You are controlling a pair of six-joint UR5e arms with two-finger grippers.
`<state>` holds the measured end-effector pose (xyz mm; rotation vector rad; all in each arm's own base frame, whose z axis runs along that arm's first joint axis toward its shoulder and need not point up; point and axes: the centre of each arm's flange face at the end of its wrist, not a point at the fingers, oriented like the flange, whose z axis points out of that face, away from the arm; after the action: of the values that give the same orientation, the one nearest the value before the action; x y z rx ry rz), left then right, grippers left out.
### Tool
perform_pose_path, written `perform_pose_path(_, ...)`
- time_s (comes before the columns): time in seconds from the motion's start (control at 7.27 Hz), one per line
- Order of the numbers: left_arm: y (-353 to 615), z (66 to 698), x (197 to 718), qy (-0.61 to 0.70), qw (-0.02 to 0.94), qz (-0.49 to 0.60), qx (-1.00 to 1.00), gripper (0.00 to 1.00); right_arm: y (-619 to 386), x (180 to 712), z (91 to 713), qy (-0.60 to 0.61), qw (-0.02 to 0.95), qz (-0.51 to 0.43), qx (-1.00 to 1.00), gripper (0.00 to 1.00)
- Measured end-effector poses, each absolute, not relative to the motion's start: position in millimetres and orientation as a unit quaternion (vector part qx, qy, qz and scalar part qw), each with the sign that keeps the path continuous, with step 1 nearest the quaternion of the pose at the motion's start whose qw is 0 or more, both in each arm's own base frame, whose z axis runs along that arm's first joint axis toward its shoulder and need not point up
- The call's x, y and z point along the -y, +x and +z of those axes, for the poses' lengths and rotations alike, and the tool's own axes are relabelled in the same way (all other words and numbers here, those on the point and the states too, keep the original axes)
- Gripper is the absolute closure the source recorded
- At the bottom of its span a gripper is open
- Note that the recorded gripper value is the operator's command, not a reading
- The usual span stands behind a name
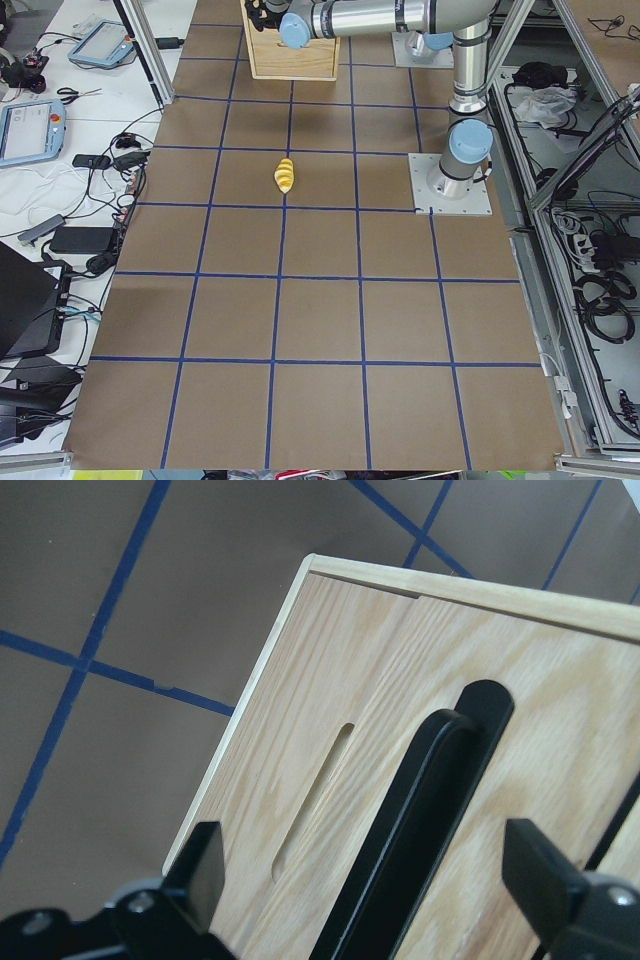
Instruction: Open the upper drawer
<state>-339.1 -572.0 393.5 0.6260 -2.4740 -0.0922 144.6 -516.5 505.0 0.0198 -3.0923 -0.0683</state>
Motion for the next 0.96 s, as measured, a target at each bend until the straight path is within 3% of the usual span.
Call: perform_pose_path(0.96, -350.1, 368.7, 561.7, 0.208, 0.285, -0.049, 0.934, 0.00, 144.8, 516.5, 504.9, 0.007, 0.024, -0.022, 0.999, 0.00)
